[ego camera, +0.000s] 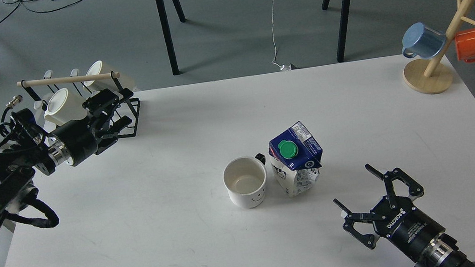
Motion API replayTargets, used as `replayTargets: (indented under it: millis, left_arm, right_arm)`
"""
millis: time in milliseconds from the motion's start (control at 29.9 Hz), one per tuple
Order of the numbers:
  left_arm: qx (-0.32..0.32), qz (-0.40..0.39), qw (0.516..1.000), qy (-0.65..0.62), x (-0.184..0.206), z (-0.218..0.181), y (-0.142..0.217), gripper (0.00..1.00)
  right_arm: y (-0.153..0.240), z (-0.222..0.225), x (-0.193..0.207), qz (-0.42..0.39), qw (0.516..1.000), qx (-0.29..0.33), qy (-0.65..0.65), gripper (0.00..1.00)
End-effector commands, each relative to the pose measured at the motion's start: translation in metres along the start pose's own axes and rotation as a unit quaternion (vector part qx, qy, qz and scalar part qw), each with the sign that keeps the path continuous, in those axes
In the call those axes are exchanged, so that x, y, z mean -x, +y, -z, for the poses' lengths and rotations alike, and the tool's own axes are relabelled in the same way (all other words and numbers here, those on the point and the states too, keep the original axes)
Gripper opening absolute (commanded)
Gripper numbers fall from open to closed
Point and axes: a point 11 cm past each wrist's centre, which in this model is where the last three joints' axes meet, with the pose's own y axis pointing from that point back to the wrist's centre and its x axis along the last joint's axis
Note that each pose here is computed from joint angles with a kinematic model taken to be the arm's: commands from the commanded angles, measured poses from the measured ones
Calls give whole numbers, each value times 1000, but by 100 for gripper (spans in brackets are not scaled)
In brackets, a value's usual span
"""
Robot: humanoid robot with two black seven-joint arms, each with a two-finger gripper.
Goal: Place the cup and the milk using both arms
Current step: 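Set the carton down, open the right gripper and pull back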
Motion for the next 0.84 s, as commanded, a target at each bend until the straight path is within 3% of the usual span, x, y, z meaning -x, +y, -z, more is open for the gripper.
replayTargets:
  millis: [0,167,334,501,802]
  left_arm:
    - [6,-11,1000,6,-6,-3,3,91]
    - [32,-54,997,50,-27,-9,16,92]
    - [48,-90,992,75,-48,-14,32,92]
    - [48,-105,990,77,-58,-14,43,92]
    - [73,-124,986,83,-70,-27,48,92]
  right_arm:
    - [28,66,-13,-36,996,-55,54,97]
    - [43,176,-17,-61,973,-179,133,97]
    - [19,269,18,-32,943,-266,199,97]
    - [-14,307,39,-29,930,-269,249,97]
    - [-26,318,34,-46,923,-276,264,97]
